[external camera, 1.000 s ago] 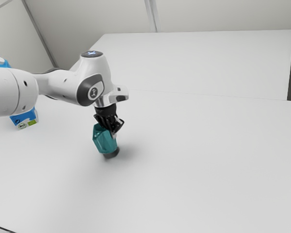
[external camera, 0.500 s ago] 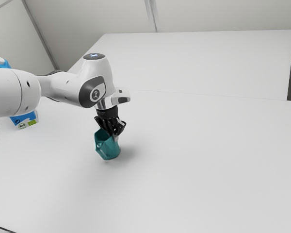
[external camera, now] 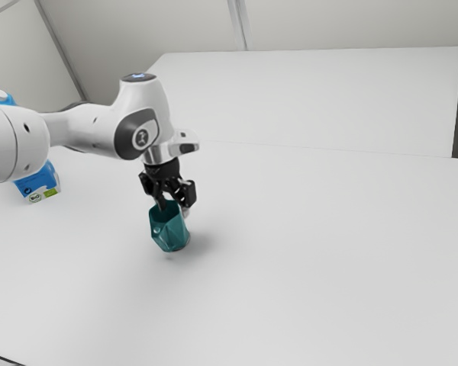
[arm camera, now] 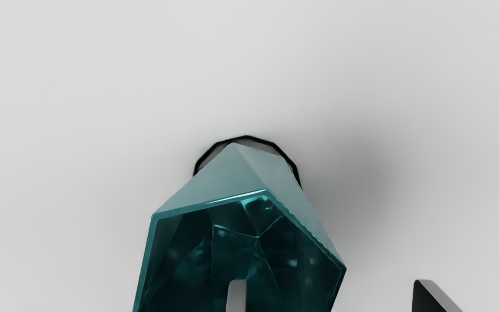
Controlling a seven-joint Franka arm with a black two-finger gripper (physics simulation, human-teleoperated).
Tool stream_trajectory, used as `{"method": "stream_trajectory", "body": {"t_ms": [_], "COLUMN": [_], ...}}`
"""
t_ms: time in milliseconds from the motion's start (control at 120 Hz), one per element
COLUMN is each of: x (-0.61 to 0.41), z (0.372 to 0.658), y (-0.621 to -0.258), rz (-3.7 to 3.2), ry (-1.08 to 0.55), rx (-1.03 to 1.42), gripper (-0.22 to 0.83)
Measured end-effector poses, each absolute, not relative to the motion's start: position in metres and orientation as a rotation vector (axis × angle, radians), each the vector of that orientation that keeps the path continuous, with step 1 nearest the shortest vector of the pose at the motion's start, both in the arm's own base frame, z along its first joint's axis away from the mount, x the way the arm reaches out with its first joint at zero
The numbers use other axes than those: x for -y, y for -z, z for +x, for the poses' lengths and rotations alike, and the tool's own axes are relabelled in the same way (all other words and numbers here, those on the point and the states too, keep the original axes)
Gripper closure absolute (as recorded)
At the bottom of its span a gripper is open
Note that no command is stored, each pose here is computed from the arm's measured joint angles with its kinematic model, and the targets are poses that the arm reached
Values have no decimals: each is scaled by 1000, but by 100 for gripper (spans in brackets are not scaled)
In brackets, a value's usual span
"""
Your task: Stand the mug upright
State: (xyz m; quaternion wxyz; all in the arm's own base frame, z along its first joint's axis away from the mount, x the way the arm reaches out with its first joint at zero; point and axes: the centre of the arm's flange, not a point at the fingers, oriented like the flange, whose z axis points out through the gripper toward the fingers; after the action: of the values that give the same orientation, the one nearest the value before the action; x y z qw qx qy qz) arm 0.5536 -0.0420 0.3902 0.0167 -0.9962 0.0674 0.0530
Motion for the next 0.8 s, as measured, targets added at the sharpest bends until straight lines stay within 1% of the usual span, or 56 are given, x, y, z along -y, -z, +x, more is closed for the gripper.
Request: {"method": "stream_trajectory", "body": {"t_ms": [75,175,292,383,458,508,650,725,800], "x": [42,37,16,-3,-5,1,0,-27,-69], "z": [554,568,592,600,603,608,607,604,595], "y": [-410,-446,-506,-548,-570,-579,-609,-631,-641], "rz": [-3102,-3105,-3105,-3101,-3107,-3109,-3105,-3095,-3090], "ry": [-125,-26,115,182,210,214,235,256,239], "rx": [-205,-201,-173,-147,-155,-177,-199,-139,-35], "gripper": [16,11,7,5,4,4,3,3,3]}}
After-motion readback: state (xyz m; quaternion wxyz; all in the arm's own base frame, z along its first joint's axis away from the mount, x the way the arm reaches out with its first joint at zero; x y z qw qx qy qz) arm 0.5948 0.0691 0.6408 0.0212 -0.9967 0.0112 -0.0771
